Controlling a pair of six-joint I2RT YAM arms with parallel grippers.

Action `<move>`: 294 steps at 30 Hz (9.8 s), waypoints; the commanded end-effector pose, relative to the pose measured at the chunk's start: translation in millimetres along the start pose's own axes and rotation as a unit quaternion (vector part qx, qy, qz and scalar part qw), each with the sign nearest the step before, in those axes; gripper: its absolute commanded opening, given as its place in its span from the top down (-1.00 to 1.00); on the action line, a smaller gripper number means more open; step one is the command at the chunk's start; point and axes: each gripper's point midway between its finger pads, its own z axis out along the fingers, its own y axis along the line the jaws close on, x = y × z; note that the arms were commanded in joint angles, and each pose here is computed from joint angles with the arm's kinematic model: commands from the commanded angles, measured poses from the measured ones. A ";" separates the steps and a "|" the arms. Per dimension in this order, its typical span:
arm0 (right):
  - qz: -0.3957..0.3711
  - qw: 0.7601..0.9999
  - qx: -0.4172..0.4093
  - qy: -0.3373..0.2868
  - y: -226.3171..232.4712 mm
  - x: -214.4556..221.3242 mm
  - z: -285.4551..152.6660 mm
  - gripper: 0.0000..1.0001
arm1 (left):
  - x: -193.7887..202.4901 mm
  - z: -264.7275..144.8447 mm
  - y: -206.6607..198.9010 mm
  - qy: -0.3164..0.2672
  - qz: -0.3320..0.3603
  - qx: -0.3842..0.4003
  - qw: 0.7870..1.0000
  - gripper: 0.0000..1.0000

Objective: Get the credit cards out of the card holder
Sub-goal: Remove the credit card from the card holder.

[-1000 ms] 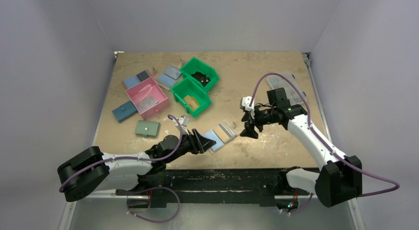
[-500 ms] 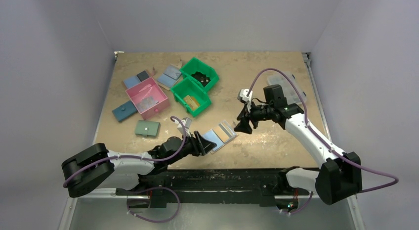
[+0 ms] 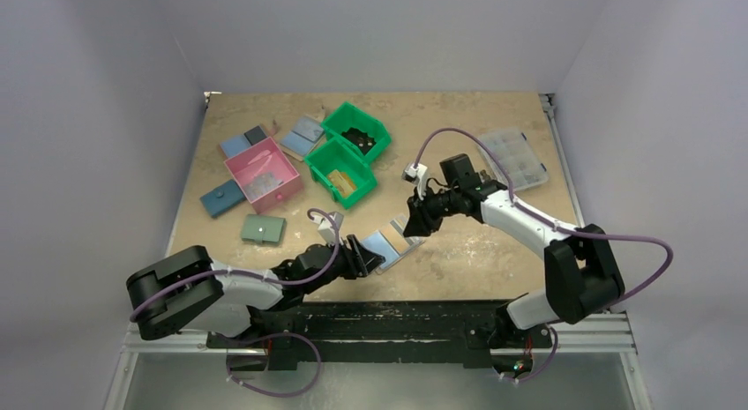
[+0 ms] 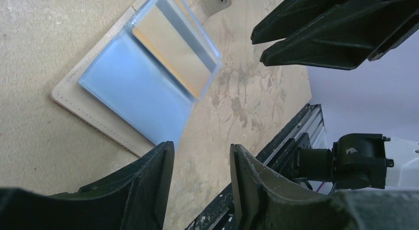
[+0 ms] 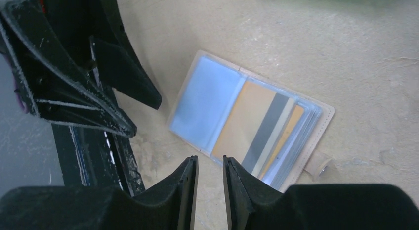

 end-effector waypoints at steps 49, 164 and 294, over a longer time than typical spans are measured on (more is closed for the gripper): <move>0.095 0.994 0.028 0.054 -42.9 5.1 38.4 0.40 | 2.2 78.3 14.2 -0.021 -0.090 -0.102 0.990 0.34; -0.041 0.987 -0.146 0.060 31.7 -8.5 23.3 0.04 | -1.9 39.8 -0.8 0.008 -0.004 0.103 0.995 1.00; -0.036 0.973 -0.203 0.103 27.4 26.2 30.3 1.00 | -7.9 0.5 -36.7 0.026 0.104 0.210 0.972 0.83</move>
